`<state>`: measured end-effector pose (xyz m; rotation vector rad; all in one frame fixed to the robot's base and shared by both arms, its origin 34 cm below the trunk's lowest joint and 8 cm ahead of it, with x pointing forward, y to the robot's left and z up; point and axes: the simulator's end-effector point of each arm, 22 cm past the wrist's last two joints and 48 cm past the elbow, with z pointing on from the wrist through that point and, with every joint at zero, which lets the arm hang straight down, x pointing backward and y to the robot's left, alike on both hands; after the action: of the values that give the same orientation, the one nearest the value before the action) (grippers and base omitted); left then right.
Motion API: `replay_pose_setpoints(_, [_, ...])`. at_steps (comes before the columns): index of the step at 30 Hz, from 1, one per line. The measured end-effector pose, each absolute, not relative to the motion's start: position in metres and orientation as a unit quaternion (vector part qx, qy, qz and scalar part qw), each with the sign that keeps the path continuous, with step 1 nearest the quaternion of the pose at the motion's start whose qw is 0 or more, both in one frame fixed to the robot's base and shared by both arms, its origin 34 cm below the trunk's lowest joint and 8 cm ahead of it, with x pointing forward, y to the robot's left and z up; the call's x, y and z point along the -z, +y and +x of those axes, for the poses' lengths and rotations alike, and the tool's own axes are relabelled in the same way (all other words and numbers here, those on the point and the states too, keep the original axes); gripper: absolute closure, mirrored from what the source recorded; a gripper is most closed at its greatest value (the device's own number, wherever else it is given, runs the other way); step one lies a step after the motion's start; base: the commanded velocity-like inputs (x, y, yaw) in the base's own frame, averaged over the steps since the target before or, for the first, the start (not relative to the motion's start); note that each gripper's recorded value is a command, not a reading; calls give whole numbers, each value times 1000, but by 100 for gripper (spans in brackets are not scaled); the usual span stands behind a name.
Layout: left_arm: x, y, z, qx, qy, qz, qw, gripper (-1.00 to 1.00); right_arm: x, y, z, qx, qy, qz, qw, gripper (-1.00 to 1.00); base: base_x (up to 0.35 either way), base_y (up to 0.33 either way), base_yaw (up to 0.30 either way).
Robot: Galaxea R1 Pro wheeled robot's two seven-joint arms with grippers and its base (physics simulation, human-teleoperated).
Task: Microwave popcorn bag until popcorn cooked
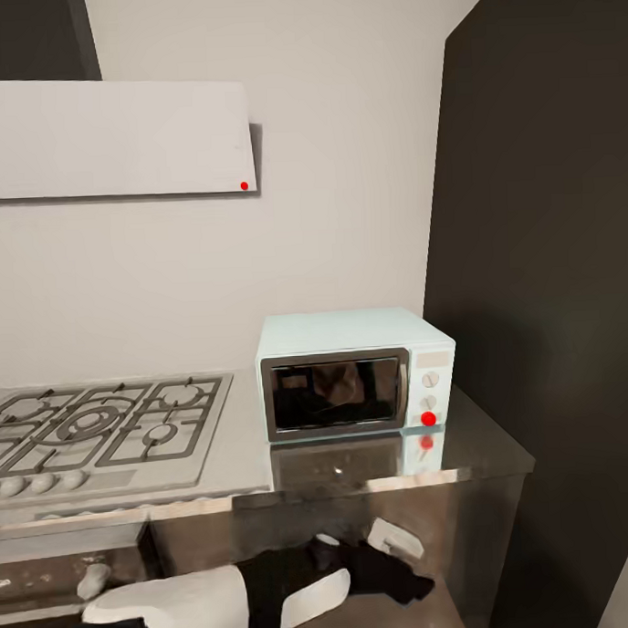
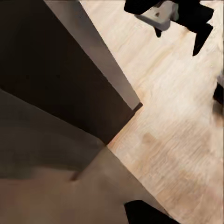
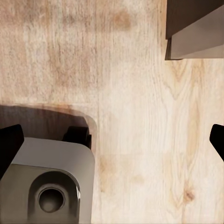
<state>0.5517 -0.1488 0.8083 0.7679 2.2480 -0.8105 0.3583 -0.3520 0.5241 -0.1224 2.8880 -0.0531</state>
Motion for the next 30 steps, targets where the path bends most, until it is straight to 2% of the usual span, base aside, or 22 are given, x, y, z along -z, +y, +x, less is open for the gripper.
replay_pose_setpoints(3, [-705, -72, 533, 240, 910, 214, 260, -100, -524, -351, 358, 18, 991, -42, 125, -100, 0, 0, 0])
replay_pose_setpoints(4, [-679, -43, 527, 227, 932, 156, 236, -100, -524, -351, 357, 18, 991, -42, 124, -100, 0, 0, 0])
replay_pose_setpoints(8, [-648, 19, 538, 206, 957, -6, 204, -100, -524, -350, 357, 18, 991, -42, 124, -100, 0, 0, 0])
replay_pose_setpoints(22, [-652, 80, 570, 168, 962, -14, 216, -100, -523, -346, 358, 15, 991, -43, 126, -100, 0, 0, 0])
replay_pose_setpoints(29, [-631, 111, 548, 151, 971, -24, 185, -100, -523, -346, 358, 15, 991, -43, 125, -100, 0, 0, 0])
replay_pose_setpoints(30, [-601, 150, 505, 129, 982, -39, 130, -100, -523, -346, 358, 14, 991, -44, 125, -100, 0, 0, 0])
